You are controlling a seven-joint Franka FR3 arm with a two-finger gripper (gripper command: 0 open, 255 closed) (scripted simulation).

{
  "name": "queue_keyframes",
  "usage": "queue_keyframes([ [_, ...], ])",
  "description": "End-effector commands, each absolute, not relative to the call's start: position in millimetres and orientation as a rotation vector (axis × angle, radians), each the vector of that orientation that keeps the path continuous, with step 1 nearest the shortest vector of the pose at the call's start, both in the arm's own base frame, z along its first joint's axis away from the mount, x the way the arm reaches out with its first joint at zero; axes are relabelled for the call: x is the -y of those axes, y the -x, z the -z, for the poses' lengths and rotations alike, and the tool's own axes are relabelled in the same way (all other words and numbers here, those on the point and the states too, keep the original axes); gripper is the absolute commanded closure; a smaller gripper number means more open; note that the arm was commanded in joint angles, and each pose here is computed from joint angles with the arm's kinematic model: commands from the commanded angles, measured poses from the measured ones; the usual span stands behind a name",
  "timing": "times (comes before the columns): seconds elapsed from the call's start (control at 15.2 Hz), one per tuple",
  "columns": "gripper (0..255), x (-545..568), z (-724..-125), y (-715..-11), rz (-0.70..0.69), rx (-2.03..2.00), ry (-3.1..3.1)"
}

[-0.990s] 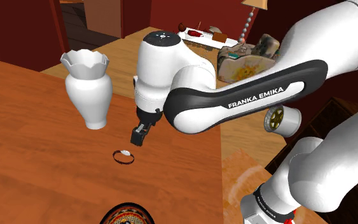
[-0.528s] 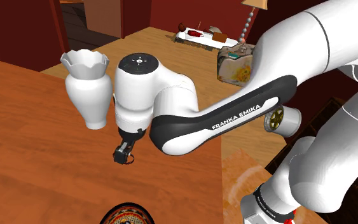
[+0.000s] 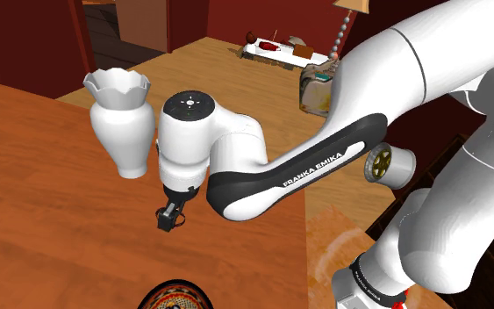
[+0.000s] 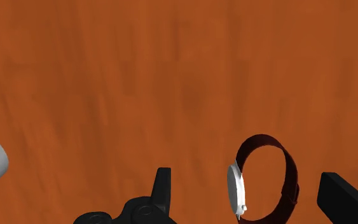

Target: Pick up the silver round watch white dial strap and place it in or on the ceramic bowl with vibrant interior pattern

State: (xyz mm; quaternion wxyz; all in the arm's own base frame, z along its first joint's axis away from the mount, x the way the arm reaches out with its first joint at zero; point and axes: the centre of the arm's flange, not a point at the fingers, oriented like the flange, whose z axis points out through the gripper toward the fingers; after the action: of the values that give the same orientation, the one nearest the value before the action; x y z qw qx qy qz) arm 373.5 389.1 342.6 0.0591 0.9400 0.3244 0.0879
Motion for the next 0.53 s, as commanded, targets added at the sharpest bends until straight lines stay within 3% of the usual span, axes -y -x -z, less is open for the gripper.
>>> queue_keyframes([
  [0.0, 0, -389.2, -342.1, -373.5, -0.267, -0.982, -2.847],
  [0.26, 0, -389.1, -342.2, -373.5, -0.266, -0.982, -2.847],
  [0.33, 255, -389.1, -342.2, -373.5, -0.266, -0.982, -2.847],
  [0.46, 255, -389.1, -342.2, -373.5, -0.266, -0.982, -2.847],
])
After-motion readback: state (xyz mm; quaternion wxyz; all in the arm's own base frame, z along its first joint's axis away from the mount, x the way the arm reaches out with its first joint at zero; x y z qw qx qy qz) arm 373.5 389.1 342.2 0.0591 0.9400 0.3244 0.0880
